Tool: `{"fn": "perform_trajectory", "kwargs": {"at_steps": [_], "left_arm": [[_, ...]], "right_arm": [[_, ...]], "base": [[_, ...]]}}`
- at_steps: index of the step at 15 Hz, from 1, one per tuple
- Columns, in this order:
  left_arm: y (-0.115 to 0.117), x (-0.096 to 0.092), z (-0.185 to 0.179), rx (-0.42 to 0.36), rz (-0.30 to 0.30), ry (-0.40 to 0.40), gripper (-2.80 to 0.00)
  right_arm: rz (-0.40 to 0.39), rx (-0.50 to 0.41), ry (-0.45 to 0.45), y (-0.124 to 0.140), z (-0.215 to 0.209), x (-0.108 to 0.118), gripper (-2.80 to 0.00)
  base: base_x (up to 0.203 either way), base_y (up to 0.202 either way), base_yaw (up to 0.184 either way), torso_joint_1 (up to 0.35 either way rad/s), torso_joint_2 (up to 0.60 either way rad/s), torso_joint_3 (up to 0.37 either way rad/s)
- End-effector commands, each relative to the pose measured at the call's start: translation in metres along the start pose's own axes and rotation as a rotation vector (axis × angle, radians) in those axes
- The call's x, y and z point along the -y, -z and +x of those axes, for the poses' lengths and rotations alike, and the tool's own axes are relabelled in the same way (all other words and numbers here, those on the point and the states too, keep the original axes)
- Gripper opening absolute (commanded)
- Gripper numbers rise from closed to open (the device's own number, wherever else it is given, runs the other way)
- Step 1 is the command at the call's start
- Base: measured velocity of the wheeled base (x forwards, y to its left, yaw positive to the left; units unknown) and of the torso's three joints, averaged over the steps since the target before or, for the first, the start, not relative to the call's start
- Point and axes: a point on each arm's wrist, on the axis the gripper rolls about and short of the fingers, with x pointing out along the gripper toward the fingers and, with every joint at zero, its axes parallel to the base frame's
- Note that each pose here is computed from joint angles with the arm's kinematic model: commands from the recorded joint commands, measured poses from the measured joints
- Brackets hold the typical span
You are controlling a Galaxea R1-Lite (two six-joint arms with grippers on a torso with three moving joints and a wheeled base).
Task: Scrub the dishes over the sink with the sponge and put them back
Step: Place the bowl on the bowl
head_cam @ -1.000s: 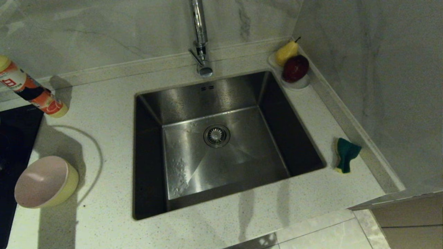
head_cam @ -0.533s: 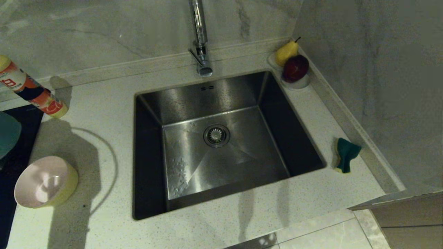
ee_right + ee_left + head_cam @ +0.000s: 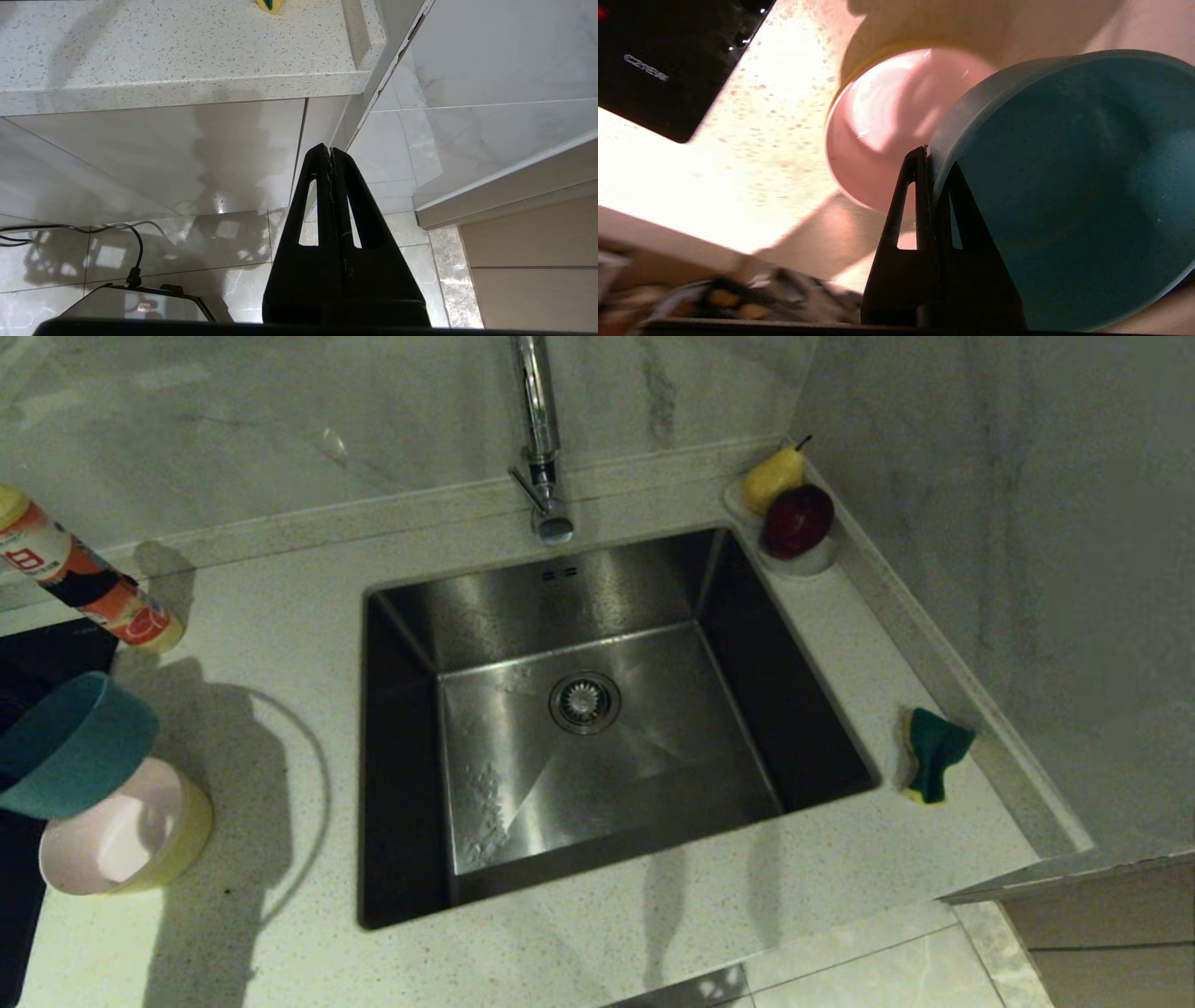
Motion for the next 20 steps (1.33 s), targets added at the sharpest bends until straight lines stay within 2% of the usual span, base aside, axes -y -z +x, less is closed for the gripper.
{"fn": "perform_trajectory", "kwargs": {"at_steps": [1,6,10,18,20], "left_arm": [[0.005,0.003,0.006,-0.022,0.031,-0.023,-2.80],[0.000,0.003,0.007,0.044,0.070,-0.058,-2.80],[-0.003,-0.003,0.018,0.097,0.152,-0.091,-2.80],[0.006,-0.010,0.028,0.069,0.142,-0.070,-2.80],[0.005,-0.004,0.018,0.102,0.151,-0.043,-2.80]], "right_arm": [[-0.001,0.002,-0.001,0.000,0.000,0.000,-2.80],[-0.001,0.003,0.000,0.000,0.000,0.000,-2.80],[-0.001,0.003,0.000,0.000,0.000,0.000,-2.80],[-0.001,0.003,0.000,0.000,0.000,0.000,-2.80],[-0.001,0.002,-0.001,0.000,0.000,0.000,-2.80]], "base": [[0.000,0.000,0.000,0.000,0.00,0.000],[0.000,0.000,0.000,0.000,0.00,0.000],[0.000,0.000,0.000,0.000,0.00,0.000],[0.000,0.000,0.000,0.000,0.00,0.000],[0.000,0.000,0.000,0.000,0.00,0.000]]}}
